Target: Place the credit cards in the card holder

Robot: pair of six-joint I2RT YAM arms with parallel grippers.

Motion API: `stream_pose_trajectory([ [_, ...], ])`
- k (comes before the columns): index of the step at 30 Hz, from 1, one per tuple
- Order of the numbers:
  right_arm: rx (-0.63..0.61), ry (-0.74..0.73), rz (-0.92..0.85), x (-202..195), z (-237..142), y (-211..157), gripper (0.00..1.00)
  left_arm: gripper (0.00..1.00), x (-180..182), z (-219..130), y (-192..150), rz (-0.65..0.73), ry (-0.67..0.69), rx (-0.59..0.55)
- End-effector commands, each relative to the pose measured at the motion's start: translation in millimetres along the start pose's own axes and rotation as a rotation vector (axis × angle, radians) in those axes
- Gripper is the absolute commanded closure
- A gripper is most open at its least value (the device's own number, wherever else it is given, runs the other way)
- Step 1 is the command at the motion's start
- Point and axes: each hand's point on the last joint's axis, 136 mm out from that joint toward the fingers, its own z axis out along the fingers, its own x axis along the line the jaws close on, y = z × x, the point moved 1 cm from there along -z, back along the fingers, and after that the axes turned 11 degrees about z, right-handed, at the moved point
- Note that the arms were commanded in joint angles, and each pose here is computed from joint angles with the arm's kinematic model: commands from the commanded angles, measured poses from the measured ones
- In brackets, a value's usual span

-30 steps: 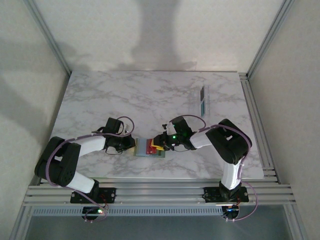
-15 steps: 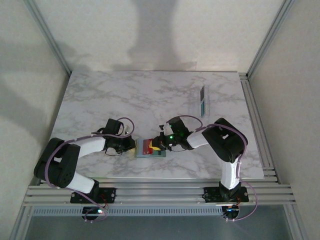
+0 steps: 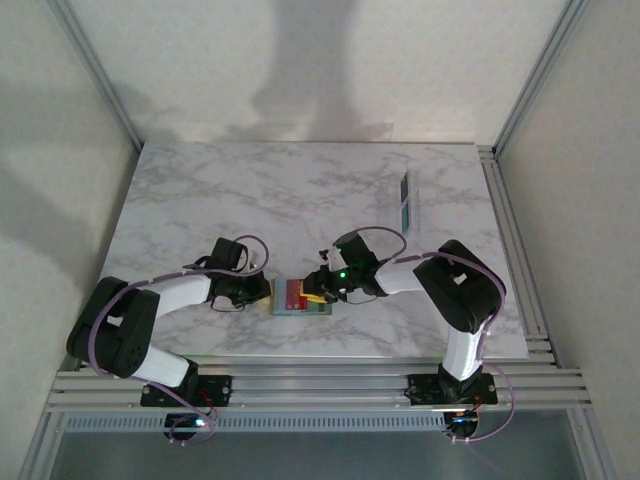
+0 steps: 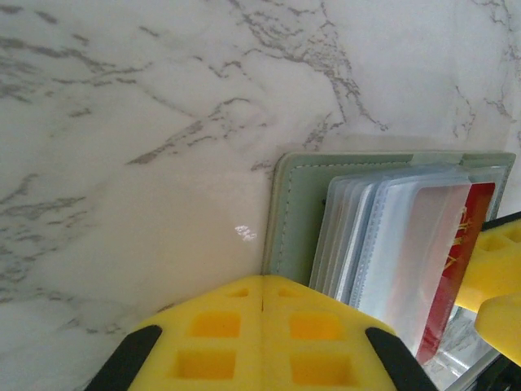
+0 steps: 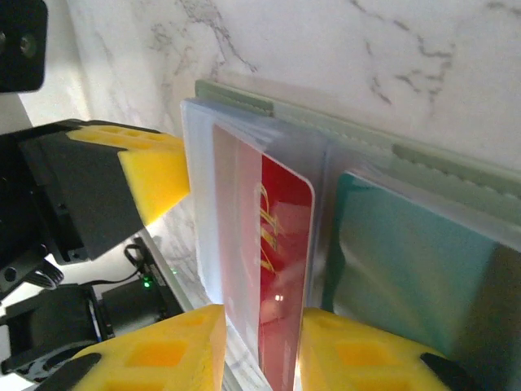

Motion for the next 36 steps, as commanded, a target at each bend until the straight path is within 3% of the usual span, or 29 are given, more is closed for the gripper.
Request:
stream_pose_trajectory([
  [1,-0.003,-0.103,0.013,-18.5,-4.7,-7.1,0.71,1.00,16.6,1.7,-15.8,-0.035,0.081,0.047],
  [8,0.004,-0.080,0.009,-16.2,-2.4,-7.0,0.86,1.00,12.5,0.5,-15.6,-0.028,0.061,0.043],
  [24,0.068,-0.037,-0.043,4.4,27.6,-11.9,0.92,1.00,13.0,2.2,-15.2,-0.024,0.063,0.046],
  [27,0.071,-0.030,-0.046,8.1,28.9,-11.2,0.91,1.00,9.9,3.6,-14.6,-0.031,0.044,0.050],
  [31,0.049,-0.065,-0.077,11.3,19.3,-12.3,0.80,1.00,13.0,2.2,-14.0,-0.024,0.065,0.040],
  [36,0.008,-0.137,-0.108,5.0,0.7,-18.0,0.75,1.00,12.0,2.2,-13.7,-0.022,0.059,0.040],
])
